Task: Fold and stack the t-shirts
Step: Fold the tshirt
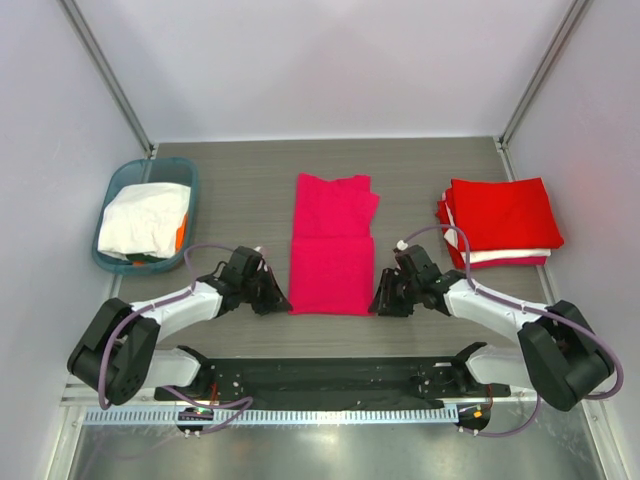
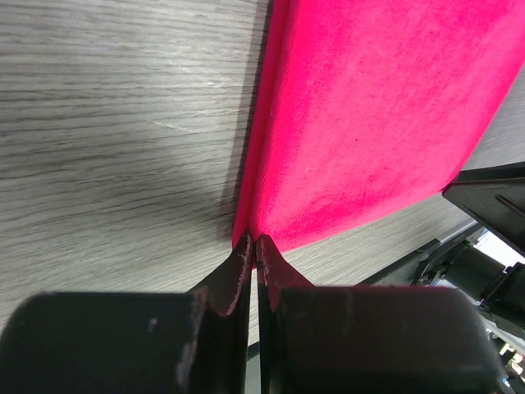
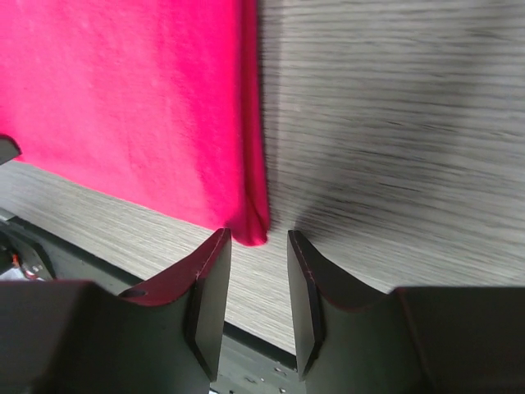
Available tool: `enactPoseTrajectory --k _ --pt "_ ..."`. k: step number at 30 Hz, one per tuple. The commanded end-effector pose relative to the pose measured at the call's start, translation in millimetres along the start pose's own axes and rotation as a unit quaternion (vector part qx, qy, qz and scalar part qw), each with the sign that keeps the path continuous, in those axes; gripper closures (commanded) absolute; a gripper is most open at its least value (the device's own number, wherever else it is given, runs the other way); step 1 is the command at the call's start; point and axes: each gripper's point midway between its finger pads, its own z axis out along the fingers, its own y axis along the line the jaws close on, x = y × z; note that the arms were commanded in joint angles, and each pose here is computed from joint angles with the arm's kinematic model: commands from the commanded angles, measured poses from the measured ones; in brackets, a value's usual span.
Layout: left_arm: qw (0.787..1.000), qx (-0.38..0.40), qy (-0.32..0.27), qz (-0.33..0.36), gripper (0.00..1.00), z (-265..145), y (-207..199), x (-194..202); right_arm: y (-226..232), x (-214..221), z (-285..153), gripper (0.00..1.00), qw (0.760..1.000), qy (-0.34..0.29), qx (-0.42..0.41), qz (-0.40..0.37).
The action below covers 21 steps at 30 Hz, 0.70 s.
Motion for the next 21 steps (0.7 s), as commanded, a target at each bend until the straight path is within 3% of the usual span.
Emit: enactPoseTrajectory --k 1,6,11,14,21 --pt "1.0 -0.009 0.001 0.005 0.96 -2.5 2.7 1.9 3.3 1.1 6.3 0.6 1.0 -0.001 -0.008 0.003" --pt "1.0 -0.011 0.005 0.006 0.92 -1.7 3.8 2.7 4.9 1.4 11.3 0.62 1.0 0.001 -0.013 0.011" --pt "1.0 -0.027 -0.002 0.009 0.77 -6.2 9.6 2.6 5.5 4.6 11.9 0.64 1.0 0.006 -0.014 0.008" --pt "1.0 -0.026 -0.002 0.007 0.69 -6.0 9.3 2.7 1.3 9.2 14.3 0.7 1.0 0.013 -0.007 0.006" --pt "0.999 -0.032 0.006 0.009 0.64 -1.4 8.3 3.3 -4.0 7.6 14.8 0.94 1.0 0.002 0.003 0.008"
